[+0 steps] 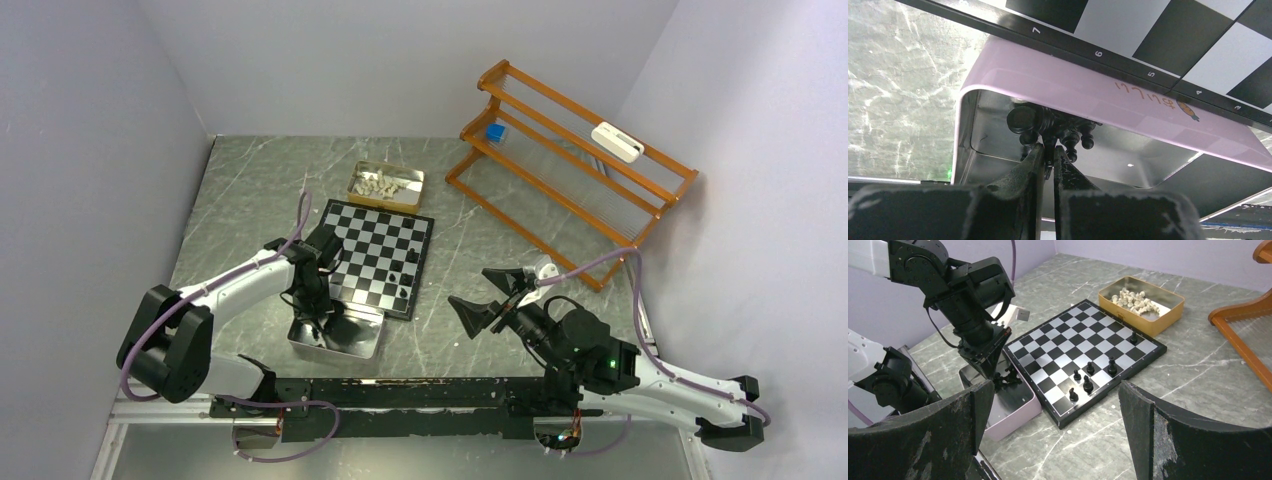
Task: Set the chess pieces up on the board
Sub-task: Pick up the chess piece from the storage box.
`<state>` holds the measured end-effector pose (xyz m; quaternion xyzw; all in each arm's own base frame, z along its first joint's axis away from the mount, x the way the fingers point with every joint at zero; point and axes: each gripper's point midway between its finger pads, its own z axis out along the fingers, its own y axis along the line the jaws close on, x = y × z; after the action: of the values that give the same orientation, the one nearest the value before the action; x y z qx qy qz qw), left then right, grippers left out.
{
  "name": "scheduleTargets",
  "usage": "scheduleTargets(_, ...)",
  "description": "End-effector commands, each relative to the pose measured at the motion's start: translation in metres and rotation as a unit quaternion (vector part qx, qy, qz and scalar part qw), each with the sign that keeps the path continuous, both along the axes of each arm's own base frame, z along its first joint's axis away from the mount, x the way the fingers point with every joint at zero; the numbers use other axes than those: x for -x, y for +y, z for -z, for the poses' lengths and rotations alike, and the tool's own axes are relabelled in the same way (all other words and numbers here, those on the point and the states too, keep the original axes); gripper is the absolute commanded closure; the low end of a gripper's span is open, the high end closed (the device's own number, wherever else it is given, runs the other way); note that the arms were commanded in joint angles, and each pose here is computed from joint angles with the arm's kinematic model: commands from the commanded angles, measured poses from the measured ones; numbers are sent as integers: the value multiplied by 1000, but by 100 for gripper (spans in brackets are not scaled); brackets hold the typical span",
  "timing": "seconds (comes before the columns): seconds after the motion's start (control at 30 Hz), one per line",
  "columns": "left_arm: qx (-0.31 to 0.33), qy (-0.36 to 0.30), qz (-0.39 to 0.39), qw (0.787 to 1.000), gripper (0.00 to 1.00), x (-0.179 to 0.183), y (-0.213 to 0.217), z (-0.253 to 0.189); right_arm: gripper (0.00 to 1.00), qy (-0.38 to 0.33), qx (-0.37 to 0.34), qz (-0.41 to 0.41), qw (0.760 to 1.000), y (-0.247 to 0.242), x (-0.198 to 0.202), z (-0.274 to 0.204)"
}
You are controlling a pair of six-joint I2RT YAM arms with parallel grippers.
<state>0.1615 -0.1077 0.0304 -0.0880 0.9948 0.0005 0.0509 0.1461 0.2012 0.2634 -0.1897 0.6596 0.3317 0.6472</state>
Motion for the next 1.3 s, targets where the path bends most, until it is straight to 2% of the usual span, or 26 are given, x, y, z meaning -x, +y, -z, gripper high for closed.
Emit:
scheduleTargets(0.0,8,-13,7,1000,89,-6,-2,-10,0,0,-9,-1,1000,1,1,-3)
scheduleTargets(0.5,14,-49,22,998,89,-22,-5,-52,0,4,-7,-12,1000,9,2,-7)
scheduleTargets(0.9,29,-61,37,997,88,-23,-9,-67,0,12,-7,-20,1000,14,4,-6)
scheduleTargets(1.1,46,-76,72,993,88,-39,-21,-85,0,22,-4,-24,999,19,4,-3)
scheduleTargets(1.27,62,-107,97,988,88,-70,-38,-106,0,21,-9,-21,1000,18,4,-6)
